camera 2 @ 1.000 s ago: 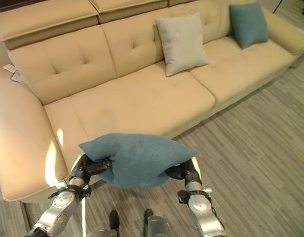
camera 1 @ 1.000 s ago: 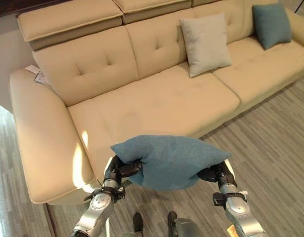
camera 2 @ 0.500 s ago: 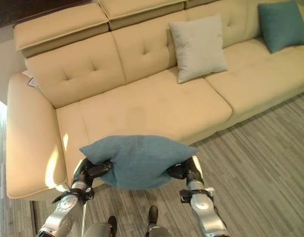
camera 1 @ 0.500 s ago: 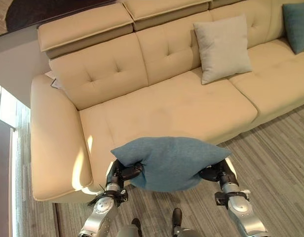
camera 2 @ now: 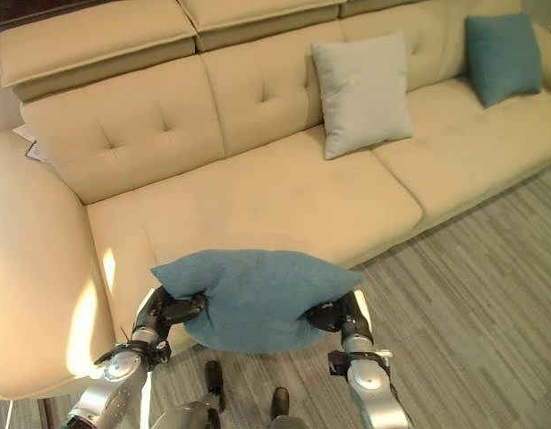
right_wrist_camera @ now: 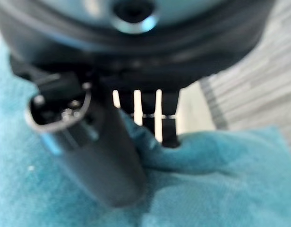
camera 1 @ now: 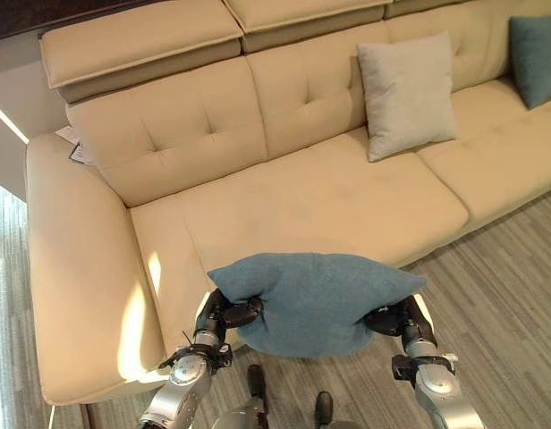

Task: Pick up all the scattered cushions and arrange them neatly on the sofa.

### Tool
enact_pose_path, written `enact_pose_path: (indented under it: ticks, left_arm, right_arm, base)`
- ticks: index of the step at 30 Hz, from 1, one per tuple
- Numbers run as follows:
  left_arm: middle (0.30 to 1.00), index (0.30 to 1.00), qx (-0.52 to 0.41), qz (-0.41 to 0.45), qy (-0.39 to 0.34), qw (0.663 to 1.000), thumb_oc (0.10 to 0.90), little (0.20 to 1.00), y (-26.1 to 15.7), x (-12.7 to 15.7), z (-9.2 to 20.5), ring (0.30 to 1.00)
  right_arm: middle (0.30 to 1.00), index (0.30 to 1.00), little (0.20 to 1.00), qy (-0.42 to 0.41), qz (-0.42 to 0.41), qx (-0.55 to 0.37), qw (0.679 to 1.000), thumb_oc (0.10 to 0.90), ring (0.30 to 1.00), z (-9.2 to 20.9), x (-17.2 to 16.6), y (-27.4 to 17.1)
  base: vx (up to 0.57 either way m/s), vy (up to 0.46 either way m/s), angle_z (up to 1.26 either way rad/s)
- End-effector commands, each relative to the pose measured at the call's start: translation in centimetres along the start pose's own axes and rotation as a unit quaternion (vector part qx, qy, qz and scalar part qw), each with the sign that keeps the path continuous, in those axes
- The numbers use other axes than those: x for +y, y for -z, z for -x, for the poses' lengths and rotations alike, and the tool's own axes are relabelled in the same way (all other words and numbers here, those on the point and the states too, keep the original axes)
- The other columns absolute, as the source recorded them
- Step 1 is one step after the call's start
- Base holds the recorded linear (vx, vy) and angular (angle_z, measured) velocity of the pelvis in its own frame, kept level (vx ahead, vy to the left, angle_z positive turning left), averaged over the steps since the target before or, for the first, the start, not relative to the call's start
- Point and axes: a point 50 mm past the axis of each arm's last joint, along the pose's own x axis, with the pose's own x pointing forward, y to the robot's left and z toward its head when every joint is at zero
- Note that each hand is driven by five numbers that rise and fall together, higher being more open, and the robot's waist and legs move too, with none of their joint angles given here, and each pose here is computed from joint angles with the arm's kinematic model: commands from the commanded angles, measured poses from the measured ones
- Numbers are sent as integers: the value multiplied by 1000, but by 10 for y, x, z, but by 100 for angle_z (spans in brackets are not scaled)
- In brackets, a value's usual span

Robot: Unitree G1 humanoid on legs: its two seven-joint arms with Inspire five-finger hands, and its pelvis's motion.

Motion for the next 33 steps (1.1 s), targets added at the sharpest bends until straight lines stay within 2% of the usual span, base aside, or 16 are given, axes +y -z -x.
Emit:
enact_pose_path:
  ticks: [1,7,25,33]
  left_arm:
    - [300,300,-173,26,114,978,400,300,-68,-47,-5,300]
    - [300,300,-165,41,93,981,400,300,-62,-36,-1,300]
    - [300,300,-148,55,127,979,400,300,-54,-57,-5,300]
    - [300,300,-139,36,136,980,400,300,-51,-59,-4,300]
  right_arm:
    - [300,300,300,-76,-27,-182,980,400,300,-10,31,-73]
    - [300,300,300,-59,-36,-178,982,400,300,-7,26,-69]
    - [300,300,300,-21,-34,-170,985,400,300,-4,1,-62]
    - [300,300,300,-11,-35,-153,988,400,300,0,-3,-54]
  base:
    - [60,72,-2]
    - [155,12,32]
    - [117,-146,63]
    - [126,-33,18]
